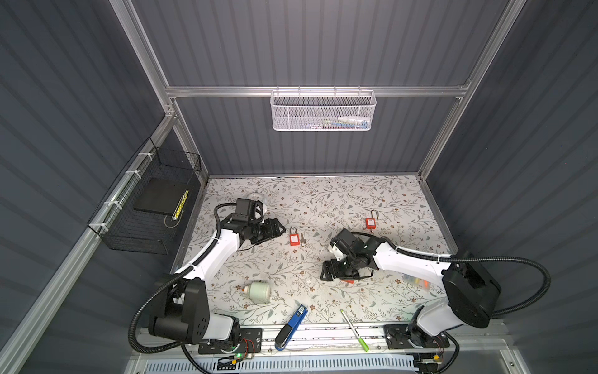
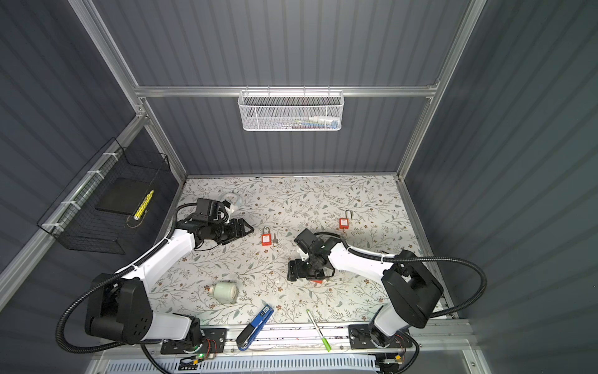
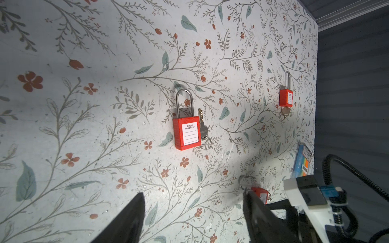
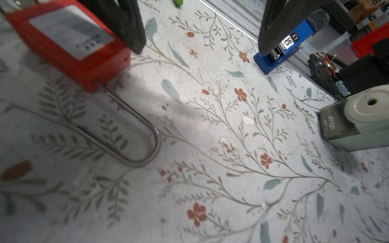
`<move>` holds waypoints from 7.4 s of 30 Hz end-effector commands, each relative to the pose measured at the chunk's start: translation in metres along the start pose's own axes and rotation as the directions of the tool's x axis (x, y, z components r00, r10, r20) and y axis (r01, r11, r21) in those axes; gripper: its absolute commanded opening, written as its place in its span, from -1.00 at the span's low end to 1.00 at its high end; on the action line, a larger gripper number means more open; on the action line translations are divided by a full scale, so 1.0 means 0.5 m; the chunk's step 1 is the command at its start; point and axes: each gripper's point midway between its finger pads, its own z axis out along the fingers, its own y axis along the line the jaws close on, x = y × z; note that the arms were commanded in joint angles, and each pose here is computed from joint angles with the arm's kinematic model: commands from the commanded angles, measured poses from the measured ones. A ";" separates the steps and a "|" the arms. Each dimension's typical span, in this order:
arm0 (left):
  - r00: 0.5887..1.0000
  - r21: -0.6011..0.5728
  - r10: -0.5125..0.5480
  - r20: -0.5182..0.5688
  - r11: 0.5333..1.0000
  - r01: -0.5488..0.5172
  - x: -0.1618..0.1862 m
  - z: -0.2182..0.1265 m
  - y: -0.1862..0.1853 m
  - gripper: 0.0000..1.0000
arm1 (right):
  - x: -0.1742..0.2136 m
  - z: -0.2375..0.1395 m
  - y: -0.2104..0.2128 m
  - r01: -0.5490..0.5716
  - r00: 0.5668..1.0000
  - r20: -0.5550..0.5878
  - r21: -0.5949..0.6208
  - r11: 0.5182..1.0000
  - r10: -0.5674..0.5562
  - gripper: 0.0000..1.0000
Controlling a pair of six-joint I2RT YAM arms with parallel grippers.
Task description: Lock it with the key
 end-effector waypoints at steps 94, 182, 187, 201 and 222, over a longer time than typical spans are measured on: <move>0.987 0.426 0.060 -0.150 0.905 0.010 0.165 0.065 -0.260 0.14 | -0.163 -0.105 0.125 0.457 0.873 0.194 -0.004 0.890 -0.447 -0.49; 0.899 0.708 -0.304 0.314 0.706 -0.009 -0.069 -0.045 -0.382 -1.00 | -0.336 -0.332 0.182 0.229 0.782 0.430 -0.872 0.433 0.452 -0.40; 0.899 0.695 -0.300 0.318 0.719 -0.006 -0.062 -0.042 -0.372 -0.71 | -0.337 -0.341 0.187 0.244 0.778 0.440 -0.869 0.430 0.448 -0.68; 0.880 0.621 -0.277 0.386 0.783 -0.026 -0.080 -0.085 -0.315 0.60 | -0.313 -0.356 0.169 0.249 0.771 0.460 -0.854 0.456 0.439 -0.88; 0.917 0.724 -0.205 0.341 0.680 -0.118 -0.110 -0.124 -0.359 0.58 | -0.292 -0.331 0.184 0.219 0.829 0.412 -0.861 0.459 0.377 -0.91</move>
